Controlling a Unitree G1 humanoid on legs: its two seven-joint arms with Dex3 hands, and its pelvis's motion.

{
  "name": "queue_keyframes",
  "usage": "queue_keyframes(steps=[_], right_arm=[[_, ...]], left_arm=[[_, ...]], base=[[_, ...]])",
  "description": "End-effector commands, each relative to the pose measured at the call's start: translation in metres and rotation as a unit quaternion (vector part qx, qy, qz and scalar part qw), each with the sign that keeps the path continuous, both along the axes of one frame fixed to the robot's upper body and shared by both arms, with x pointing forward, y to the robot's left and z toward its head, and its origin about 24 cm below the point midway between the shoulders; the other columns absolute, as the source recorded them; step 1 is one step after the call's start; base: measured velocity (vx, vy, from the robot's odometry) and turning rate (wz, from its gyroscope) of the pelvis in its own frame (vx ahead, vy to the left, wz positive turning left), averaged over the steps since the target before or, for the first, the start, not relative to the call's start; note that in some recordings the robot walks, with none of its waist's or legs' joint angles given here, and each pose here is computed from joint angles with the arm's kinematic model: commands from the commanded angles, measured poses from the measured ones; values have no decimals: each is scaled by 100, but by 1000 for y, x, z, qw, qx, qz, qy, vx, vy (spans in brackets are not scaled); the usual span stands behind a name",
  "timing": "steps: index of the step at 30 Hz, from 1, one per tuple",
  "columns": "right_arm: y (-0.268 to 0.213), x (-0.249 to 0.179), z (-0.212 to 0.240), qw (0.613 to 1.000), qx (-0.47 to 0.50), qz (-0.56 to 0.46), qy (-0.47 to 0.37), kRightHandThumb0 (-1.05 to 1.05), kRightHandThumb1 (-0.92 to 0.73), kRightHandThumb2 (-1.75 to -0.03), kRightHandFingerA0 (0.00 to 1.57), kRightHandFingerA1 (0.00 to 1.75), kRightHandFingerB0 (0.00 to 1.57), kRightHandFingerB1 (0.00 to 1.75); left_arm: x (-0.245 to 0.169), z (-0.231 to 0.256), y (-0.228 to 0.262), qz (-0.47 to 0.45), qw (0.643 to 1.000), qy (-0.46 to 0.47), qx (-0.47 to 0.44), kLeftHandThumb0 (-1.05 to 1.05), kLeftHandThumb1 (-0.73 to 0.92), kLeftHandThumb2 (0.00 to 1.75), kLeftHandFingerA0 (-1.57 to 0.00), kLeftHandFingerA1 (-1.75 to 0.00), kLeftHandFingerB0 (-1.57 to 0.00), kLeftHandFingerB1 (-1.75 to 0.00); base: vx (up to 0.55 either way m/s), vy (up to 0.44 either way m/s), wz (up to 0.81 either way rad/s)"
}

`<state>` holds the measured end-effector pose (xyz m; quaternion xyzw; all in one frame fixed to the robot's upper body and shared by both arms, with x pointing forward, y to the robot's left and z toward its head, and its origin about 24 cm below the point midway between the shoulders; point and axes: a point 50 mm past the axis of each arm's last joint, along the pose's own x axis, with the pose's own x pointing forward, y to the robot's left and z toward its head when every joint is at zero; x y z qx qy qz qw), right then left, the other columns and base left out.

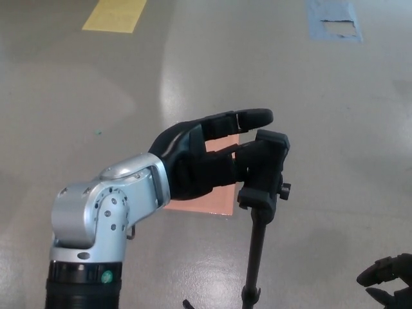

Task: The robot uses its left hand to grab the top of a phone stand kept on the floor and rotates it anti-clockwise

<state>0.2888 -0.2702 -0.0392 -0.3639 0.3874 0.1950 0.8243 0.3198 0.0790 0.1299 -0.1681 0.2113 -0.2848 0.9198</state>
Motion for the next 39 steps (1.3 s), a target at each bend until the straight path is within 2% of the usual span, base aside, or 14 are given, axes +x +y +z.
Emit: queue_keyframes(steps=[1, 3, 4, 5, 11, 14, 15, 17, 18, 19, 23, 28, 31, 39], right_arm=[[-6, -1, 3, 1000, -1, -3, -1, -54, -76, -67, 55, 50, 31, 35], [-6, -1, 3, 1000, 1, -3, -2, -51, -82, -64, 56, 49, 34, 33], [-6, 0, 3, 1000, -2, 0, -2, -56, -68, -95, 49, 59, 28, 47], [-6, 0, 3, 1000, -3, 0, -2, -54, -76, -68, 55, 49, 32, 35], [-6, 1, 4, 1000, -7, 0, -2, -51, -83, -65, 55, 46, 34, 33], [-5, 2, 4, 1000, -9, 2, -2, -55, -68, -95, 50, 59, 28, 47], [-5, 2, 5, 1000, -8, 2, -3, -51, -82, -65, 57, 47, 35, 33], [-5, 2, 5, 1000, -8, 0, -3, -57, -69, -95, 51, 59, 28, 46], [-5, 2, 5, 1000, -8, -1, -3, -51, -82, -65, 58, 47, 35, 33], [-5, 2, 5, 1000, -8, -3, -3, -56, -68, -94, 51, 59, 28, 46], [-4, 3, 5, 1000, -10, -4, -4, -56, -68, -94, 51, 59, 28, 47], [-3, 3, 3, 1000, -9, -8, 0, -50, -82, -65, 58, 46, 34, 33], [-3, 2, 2, 1000, -12, -7, 2, -55, -69, -94, 52, 58, 29, 46], [-8, -10, -6, 1000, -5, -15, 15, -49, -83, -65, 53, 44, 34, 33]], left_arm=[[-8, -23, 9, 0, 996, 84, 24, -53, 60, 61, -18, -33, 0, -18], [-9, -23, 10, -2, 996, 86, 22, -62, 50, 78, -12, -41, -4, -22], [-9, -23, 10, 0, 996, 82, 24, -34, 40, 95, 0, -48, 0, -47], [-10, -23, 10, -1, 997, 76, 28, -72, 50, 84, -5, -38, -5, -30], [-11, -23, 10, -9, 998, 46, 36, -76, 55, 90, -2, -38, -12, -29], [-12, -23, 10, -21, 998, 31, 41, -74, 56, 92, -3, -36, -5, -26], [-12, -23, 10, -24, 998, 29, 41, -83, 59, 91, -8, -32, -9, -20], [-12, -24, 10, -29, 998, 25, 42, -84, 59, 92, -8, -28, -9, -18], [-12, -24, 10, -31, 998, 22, 43, -87, 61, 93, -8, -25, -8, -13], [-12, -25, 11, -32, 998, 18, 44, -87, 61, 94, -7, -24, -7, -13], [-13, -26, 14, -30, 998, 7, 48, -84, 62, 98, 0, -21, 0, -12], [-13, -35, 28, -11, 998, -12, 66, -83, 63, 100, 0, -20, 0, -15], [-14, -46, 41, 18, 993, -40, 111, -88, 65, 101, 0, -19, 0, -8], [-36, -111, 104, 109, 965, -50, 235, -84, 64, 98, -6, -33, -5, -15]], base=[[0, 0, 0], [0, 0, 0], [0, 0, 0], [0, 0, 0], [0, 0, 0], [0, 0, 0], [0, 0, 0], [0, 0, 0], [0, 0, 0], [0, 0, 0], [0, 0, 0], [0, 0, 0], [0, 0, 0], [0, 0, 0]])
